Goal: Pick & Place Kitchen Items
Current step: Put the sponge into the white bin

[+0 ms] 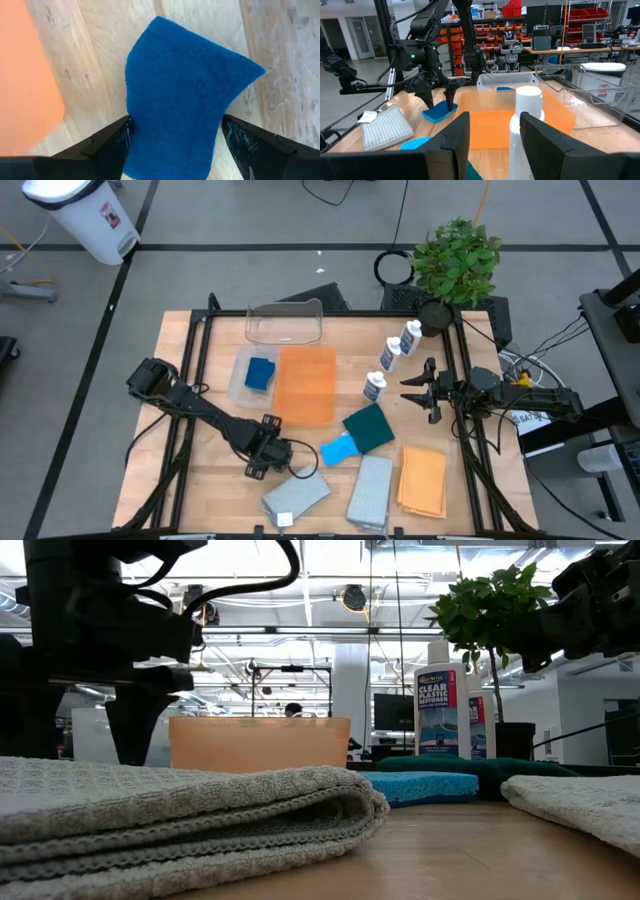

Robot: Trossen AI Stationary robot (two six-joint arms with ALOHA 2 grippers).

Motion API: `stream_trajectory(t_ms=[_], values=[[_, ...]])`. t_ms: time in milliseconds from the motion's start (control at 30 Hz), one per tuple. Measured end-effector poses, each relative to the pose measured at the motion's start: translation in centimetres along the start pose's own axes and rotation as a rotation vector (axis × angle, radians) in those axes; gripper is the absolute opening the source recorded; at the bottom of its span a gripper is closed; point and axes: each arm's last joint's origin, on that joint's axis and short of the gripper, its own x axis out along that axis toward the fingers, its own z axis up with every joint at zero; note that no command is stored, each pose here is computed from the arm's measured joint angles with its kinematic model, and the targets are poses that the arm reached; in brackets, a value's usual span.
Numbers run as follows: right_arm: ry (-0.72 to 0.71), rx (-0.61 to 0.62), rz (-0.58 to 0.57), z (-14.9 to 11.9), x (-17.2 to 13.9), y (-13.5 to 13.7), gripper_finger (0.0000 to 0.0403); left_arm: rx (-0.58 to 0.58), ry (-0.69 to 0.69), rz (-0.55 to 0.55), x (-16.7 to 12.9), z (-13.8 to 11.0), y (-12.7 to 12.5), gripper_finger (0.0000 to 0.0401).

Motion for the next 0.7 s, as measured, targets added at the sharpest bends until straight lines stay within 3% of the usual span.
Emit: stream_trajectory(t_ms=[367, 700], values=[[0.0, 0.0, 0.0, 0.01, 0.0, 0.0, 0.0146, 0.123, -0.017, -0.007, 0.11, 0.24, 0.32, 0.0301], [0.0, 0.0, 0.0, 0.0, 0.0, 0.0, 0.0146, 0.079, -0.01, -0.079, 0.98, -0.44, 0.86, 0.0272]])
